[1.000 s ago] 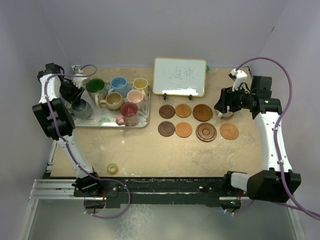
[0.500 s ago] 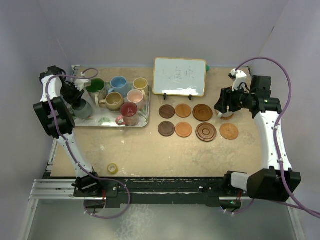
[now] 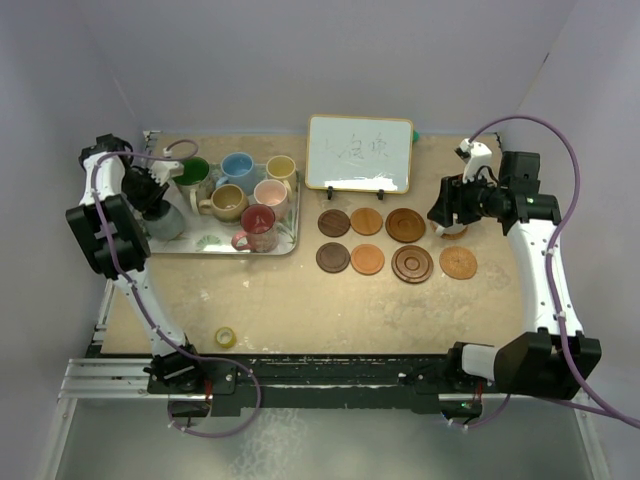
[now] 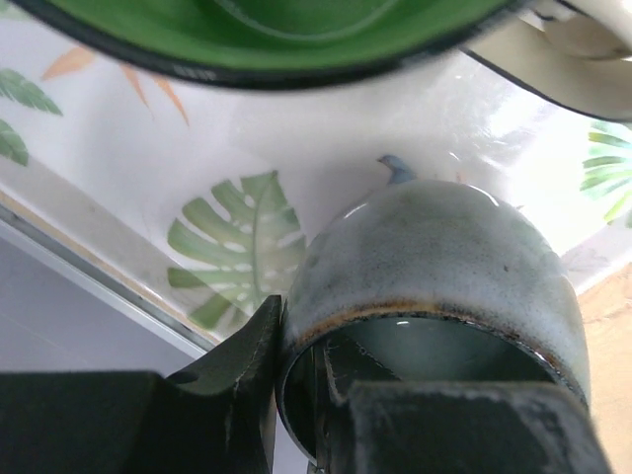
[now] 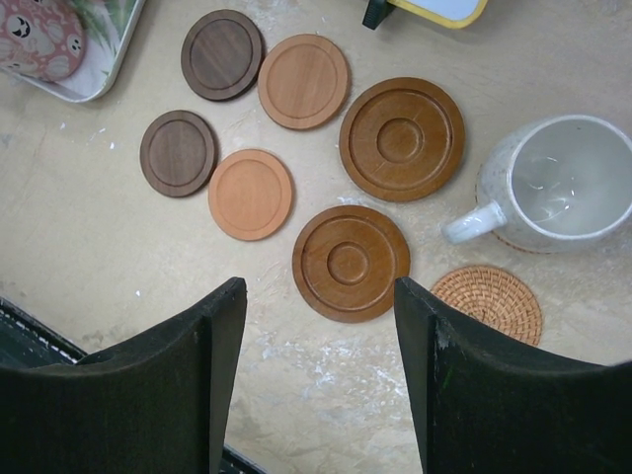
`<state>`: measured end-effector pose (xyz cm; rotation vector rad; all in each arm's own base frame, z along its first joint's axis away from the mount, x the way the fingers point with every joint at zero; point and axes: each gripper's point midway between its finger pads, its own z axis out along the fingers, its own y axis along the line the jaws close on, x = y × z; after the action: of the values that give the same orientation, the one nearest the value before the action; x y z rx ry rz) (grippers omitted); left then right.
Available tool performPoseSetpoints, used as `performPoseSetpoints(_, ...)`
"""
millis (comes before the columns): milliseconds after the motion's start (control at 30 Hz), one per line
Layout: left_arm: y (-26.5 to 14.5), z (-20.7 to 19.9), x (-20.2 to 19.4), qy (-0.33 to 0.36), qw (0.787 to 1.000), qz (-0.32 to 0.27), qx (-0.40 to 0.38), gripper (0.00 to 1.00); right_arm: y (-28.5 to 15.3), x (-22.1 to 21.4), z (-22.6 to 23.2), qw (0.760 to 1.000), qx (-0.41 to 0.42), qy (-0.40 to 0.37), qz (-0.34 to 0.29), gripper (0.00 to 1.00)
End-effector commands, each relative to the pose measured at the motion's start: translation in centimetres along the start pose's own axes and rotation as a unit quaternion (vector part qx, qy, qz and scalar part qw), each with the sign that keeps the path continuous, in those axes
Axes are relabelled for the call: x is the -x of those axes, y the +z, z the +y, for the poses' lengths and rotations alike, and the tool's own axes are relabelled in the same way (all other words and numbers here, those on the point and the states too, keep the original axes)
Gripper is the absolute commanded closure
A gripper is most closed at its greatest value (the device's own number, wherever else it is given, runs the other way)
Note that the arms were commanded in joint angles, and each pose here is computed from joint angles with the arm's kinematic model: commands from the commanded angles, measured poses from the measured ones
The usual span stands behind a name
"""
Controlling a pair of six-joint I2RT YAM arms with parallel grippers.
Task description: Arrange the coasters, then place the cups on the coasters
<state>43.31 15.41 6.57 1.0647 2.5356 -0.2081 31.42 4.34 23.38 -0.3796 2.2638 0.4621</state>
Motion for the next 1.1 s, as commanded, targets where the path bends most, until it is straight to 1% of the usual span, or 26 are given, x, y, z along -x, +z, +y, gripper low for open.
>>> performPoseSetpoints(0, -7.0, -1.2, 2.9, -0.017, 0.997, -0.037, 0.068, 0.97, -0.3, 1.1, 0.7, 1.000, 0.015, -0.003, -0.020, 0.37)
performPoseSetpoints(100, -9.4, -2.4, 3.3, -0.046, 0.992, -0.043, 0.109, 0.97, -0.6, 1.6, 1.0, 0.999, 0.019, -0.005, -0.026, 0.38)
performPoseSetpoints(200, -10.8, -4.2, 3.6, -0.058, 0.988, -0.057, 0.130, 0.97, -0.8, 2.1, 1.3, 0.999, 0.024, -0.006, -0.030, 0.38)
performPoseSetpoints(300, -11.7, -7.0, 3.9, -0.064, 0.988, -0.062, 0.130, 0.97, -1.1, 2.5, 1.8, 0.999, 0.029, -0.012, -0.029, 0.39)
performPoseSetpoints(433, -13.9, -10.5, 5.7, -0.067, 0.983, -0.094, 0.142, 0.97, -1.7, 2.9, 2.3, 0.999, 0.032, -0.022, -0.033, 0.39)
performPoseSetpoints(633, -17.8, -16.3, 10.8, -0.052, 0.971, -0.168, 0.160, 0.97, -2.0, 2.4, 2.2, 0.999, 0.021, -0.024, -0.037, 0.39)
performPoseSetpoints(767, -19.7, -19.6, 14.6, -0.056, 0.964, -0.220, 0.140, 0.97, -2.0, 2.0, 2.2, 0.999, 0.017, -0.010, -0.032, 0.39)
performPoseSetpoints(867, -19.7, -21.9, 17.5, -0.060, 0.961, -0.247, 0.110, 0.97, -2.0, 1.8, 2.1, 0.999, 0.015, -0.009, -0.029, 0.39)
performPoseSetpoints(900, -19.6, -23.0, 18.7, -0.052, 0.960, -0.256, 0.099, 0.97, -1.9, 1.9, 2.1, 0.999, 0.014, -0.010, -0.030, 0.39)
performPoseSetpoints(1067, -18.3, -26.8, 23.8, -0.016, 0.957, -0.275, 0.092, 0.97, -2.0, 2.3, 1.9, 0.999, 0.012, -0.025, -0.041, 0.39)
